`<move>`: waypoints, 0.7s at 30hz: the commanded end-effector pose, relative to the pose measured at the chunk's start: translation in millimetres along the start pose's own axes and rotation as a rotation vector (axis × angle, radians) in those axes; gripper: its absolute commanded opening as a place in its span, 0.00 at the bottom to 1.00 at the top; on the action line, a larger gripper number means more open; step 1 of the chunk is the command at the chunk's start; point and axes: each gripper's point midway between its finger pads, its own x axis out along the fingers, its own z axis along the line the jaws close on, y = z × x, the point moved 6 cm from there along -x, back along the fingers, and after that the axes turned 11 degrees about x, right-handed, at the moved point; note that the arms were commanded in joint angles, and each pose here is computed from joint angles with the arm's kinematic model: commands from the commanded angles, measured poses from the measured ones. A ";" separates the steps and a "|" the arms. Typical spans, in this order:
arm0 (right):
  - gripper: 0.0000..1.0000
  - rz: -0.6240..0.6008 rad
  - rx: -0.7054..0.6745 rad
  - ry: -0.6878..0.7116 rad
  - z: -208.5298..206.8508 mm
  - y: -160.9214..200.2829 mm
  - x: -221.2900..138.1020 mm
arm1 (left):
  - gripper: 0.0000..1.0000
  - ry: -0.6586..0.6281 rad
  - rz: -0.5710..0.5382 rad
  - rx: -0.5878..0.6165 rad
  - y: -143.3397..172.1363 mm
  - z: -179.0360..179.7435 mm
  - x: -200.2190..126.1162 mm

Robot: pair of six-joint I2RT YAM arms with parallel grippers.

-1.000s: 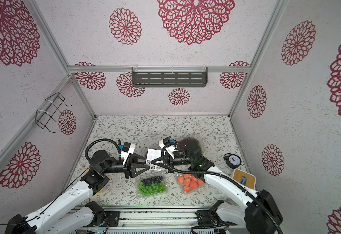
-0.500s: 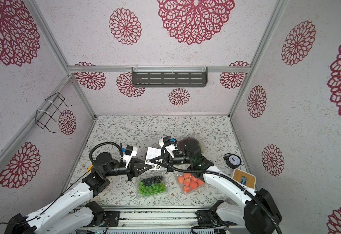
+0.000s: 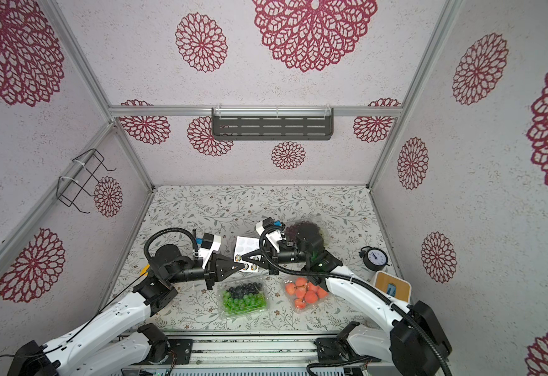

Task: Label fruit boxes
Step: Adjust the label sticker.

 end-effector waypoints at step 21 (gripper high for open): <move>0.43 -0.245 -0.037 0.281 7.4 -28.1 -31.9 | 0.00 -0.203 0.026 0.022 -0.8 15.4 -2.1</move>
